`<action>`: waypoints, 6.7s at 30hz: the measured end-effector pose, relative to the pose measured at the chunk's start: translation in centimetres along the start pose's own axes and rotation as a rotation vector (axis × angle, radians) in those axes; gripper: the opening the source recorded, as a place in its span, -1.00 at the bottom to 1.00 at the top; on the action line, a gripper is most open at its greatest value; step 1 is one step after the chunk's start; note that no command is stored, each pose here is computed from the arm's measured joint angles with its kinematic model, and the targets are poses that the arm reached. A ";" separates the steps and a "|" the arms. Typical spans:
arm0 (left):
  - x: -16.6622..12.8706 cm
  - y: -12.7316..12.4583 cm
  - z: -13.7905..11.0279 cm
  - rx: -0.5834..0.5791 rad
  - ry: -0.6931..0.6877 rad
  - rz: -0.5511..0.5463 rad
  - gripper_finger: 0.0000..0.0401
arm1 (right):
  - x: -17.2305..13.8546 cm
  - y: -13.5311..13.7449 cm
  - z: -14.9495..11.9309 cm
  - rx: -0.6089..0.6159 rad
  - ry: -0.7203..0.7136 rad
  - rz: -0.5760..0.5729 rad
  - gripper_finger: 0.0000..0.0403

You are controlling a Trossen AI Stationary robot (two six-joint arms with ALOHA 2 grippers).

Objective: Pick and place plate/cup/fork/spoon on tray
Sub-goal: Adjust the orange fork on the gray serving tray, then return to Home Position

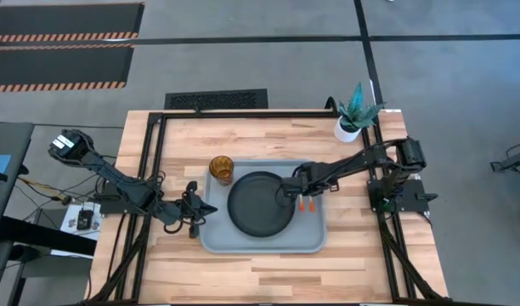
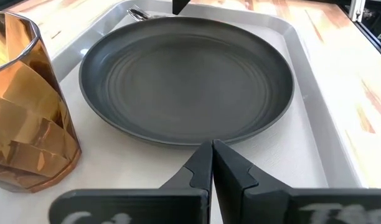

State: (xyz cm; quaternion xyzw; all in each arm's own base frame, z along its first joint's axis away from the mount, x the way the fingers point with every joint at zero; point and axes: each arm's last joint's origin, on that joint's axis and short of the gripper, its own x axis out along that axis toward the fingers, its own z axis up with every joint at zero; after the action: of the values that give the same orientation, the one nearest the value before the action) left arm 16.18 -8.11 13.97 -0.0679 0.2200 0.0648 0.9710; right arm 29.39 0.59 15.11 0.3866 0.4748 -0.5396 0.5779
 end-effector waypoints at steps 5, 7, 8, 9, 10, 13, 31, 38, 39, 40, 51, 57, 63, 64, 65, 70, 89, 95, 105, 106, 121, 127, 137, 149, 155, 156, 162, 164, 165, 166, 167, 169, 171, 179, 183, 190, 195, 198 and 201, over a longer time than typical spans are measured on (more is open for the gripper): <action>0.0 0.0 0.0 0.000 0.000 0.000 -1.00 | -0.4 0.0 0.1 -0.026 0.007 0.022 -0.70; 0.0 0.0 0.0 0.000 0.000 0.000 -1.00 | -0.3 0.0 0.3 -0.028 0.013 0.023 -0.70; 0.0 0.0 0.0 0.000 0.000 0.001 -1.00 | -0.3 -0.1 0.4 -0.028 0.021 0.022 -0.70; 0.0 0.0 0.0 0.001 0.001 0.001 -1.00 | -0.1 0.0 0.4 -0.031 0.027 0.019 -0.70; 0.0 0.0 0.0 0.002 0.002 0.001 -1.00 | 0.1 0.1 0.5 -0.034 0.028 0.019 -0.70; 0.0 0.0 0.0 0.003 0.003 0.002 -1.00 | 0.2 0.2 0.8 -0.045 0.039 0.038 -0.70; 0.0 0.0 -0.1 -0.004 0.005 0.001 -1.00 | -0.7 -0.3 0.7 -0.122 0.038 0.029 -0.71; 0.0 0.0 -0.1 -0.004 0.013 -0.014 -1.00 | -3.1 -1.0 -0.4 -0.287 -0.118 0.079 -0.95; 0.0 0.0 -0.1 -0.004 0.015 -0.017 -1.00 | -3.6 -1.1 -0.6 -0.297 -0.154 0.094 -0.95; 0.0 0.0 -0.1 -0.005 0.015 -0.018 -1.00 | -4.1 -1.2 -0.8 -0.309 -0.190 0.109 -0.94; -0.1 -0.3 -0.2 0.002 0.016 -0.032 -1.00 | -3.5 -4.2 -2.9 -0.468 -0.411 0.566 -0.98; -0.2 -0.3 0.0 0.035 0.004 -0.038 -1.00 | -3.3 -5.4 -3.1 -0.570 -0.543 0.716 -0.98; -1.2 -0.1 1.2 0.055 -0.064 -0.072 -1.00 | -2.6 -6.2 -1.2 -0.614 -0.530 0.606 -0.91; -1.4 0.0 1.5 0.063 -0.086 -0.075 -1.00 | -2.7 -6.2 -1.0 -0.661 -0.537 0.613 -0.91; -1.7 0.1 1.9 0.073 -0.106 -0.080 -1.00 | -2.9 -6.1 -0.7 -0.709 -0.554 0.632 -0.92; -3.0 1.7 3.3 0.067 -0.152 -0.111 -1.00 | -4.0 -6.2 0.8 -0.873 -0.699 0.806 -0.97; -5.3 6.5 5.2 0.187 -0.268 -0.030 -1.00 | -2.8 -12.1 2.4 -0.945 -1.062 0.997 -0.97; -5.0 8.0 5.3 0.185 -0.253 -0.009 -1.00 | -2.1 -14.2 2.9 -0.912 -1.098 1.026 -0.98; -5.3 9.8 5.1 0.146 -0.258 0.026 -1.00 | -3.1 -16.3 3.1 -0.847 -1.226 0.956 -0.98; -5.3 9.9 5.0 0.146 -0.274 0.034 -1.00 | -3.1 -16.4 3.1 -0.848 -1.237 0.947 -0.98; -6.3 10.5 2.5 0.096 -0.436 0.072 -1.00 | -1.0 -17.8 2.1 -0.766 -1.384 0.931 -0.98; -6.9 10.6 1.9 0.074 -0.424 0.086 -1.00 | -1.2 -18.7 1.9 -0.786 -1.379 0.963 -0.99; -6.8 10.6 1.8 0.065 -0.415 0.096 -1.00 | -0.4 -20.5 1.1 -0.769 -1.332 0.952 -0.99; -6.8 10.7 1.7 0.062 -0.412 0.107 -1.00 | -0.2 -20.4 1.1 -0.772 -1.304 0.957 -0.98; -6.8 10.7 1.6 0.077 -0.400 0.133 -1.00 | -0.1 -20.4 1.0 -0.775 -1.287 0.955 -0.98; -6.8 10.7 1.6 0.083 -0.400 0.134 -1.00 | -0.1 -20.4 1.1 -0.773 -1.287 0.952 -0.98; -6.8 10.7 1.6 0.069 -0.401 0.131 -1.00 | 0.2 -20.5 1.4 -0.752 -1.286 0.911 -0.91; -6.8 10.7 1.6 0.058 -0.402 0.130 -1.00 | 0.2 -20.6 1.6 -0.738 -1.290 0.894 -0.89; -6.8 10.7 1.6 0.057 -0.401 0.130 -1.00 | 0.2 -20.7 1.7 -0.733 -1.290 0.887 -0.88; -6.8 10.7 1.6 0.057 -0.401 0.130 -1.00 | 0.2 -20.7 1.7 -0.728 -1.292 0.880 -0.87; -6.8 10.7 1.6 0.052 -0.400 0.129 -1.00 | 0.3 -20.7 1.8 -0.723 -1.293 0.874 -0.86; -6.7 10.7 1.6 0.026 -0.400 0.124 -1.00 | 0.3 -20.8 1.9 -0.716 -1.295 0.863 -0.85; -6.7 10.7 1.6 0.003 -0.401 0.119 -1.00 | 0.3 -20.8 2.0 -0.708 -1.296 0.854 -0.85; -6.7 10.7 1.6 0.034 -0.397 0.126 -1.00 | 0.4 -20.9 2.0 -0.705 -1.297 0.849 -0.87; -6.7 10.7 1.6 0.037 -0.397 0.126 -1.00 | 0.4 -20.9 2.0 -0.705 -1.296 0.849 -0.86; -6.7 10.7 1.6 0.033 -0.397 0.125 -1.00 | 0.4 -20.9 2.0 -0.705 -1.296 0.849 -0.86; -6.7 10.7 1.6 0.025 -0.397 0.124 -1.00 | 0.4 -20.9 2.0 -0.705 -1.296 0.849 -0.86; -6.7 10.7 1.6 0.032 -0.396 0.125 -1.00 | 0.4 -20.9 2.0 -0.705 -1.296 0.849 -0.86; -6.7 10.7 1.6 0.023 -0.397 0.123 -1.00 | 0.4 -20.8 2.0 -0.706 -1.296 0.848 -0.86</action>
State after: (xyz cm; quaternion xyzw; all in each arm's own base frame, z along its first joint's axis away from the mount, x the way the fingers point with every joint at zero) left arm 9.14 2.05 17.21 -0.0289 0.0288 0.1337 0.9902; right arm 8.98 -3.90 16.61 -0.0563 0.0055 -0.2124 0.9755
